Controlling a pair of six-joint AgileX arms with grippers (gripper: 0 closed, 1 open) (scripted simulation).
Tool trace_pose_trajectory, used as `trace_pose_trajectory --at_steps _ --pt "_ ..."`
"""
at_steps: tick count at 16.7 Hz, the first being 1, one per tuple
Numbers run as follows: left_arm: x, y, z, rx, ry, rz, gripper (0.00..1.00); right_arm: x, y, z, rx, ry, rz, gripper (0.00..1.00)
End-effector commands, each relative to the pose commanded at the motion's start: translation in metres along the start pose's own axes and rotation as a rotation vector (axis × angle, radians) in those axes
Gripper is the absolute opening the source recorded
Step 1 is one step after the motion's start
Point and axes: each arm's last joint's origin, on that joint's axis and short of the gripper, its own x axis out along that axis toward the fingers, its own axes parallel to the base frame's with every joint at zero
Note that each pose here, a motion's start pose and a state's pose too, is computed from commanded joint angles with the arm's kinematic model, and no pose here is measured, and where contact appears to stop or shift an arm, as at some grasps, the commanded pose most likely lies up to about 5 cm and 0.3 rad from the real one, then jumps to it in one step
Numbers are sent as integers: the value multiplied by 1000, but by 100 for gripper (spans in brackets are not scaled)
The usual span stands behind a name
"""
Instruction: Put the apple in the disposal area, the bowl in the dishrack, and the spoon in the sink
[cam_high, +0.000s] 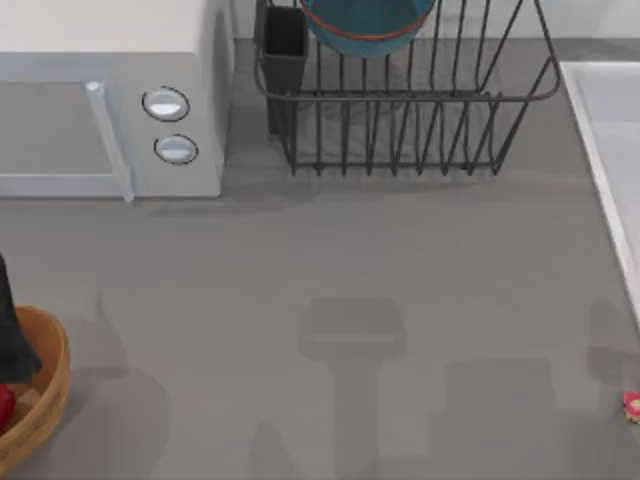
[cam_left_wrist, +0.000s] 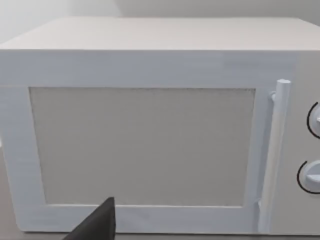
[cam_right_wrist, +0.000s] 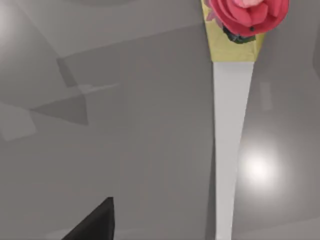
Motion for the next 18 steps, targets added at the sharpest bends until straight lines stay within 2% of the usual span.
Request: trace_pose_trajectory --at_steps 5,10,18 --pt "0 0 0 0 0 0 100 46 4 -1 0 0 -1 100" --pt "0 0 0 0 0 0 100 52 6 -2 -1 1 4 100" --pt "0 0 0 0 0 0 100 52 6 -2 -1 1 4 40"
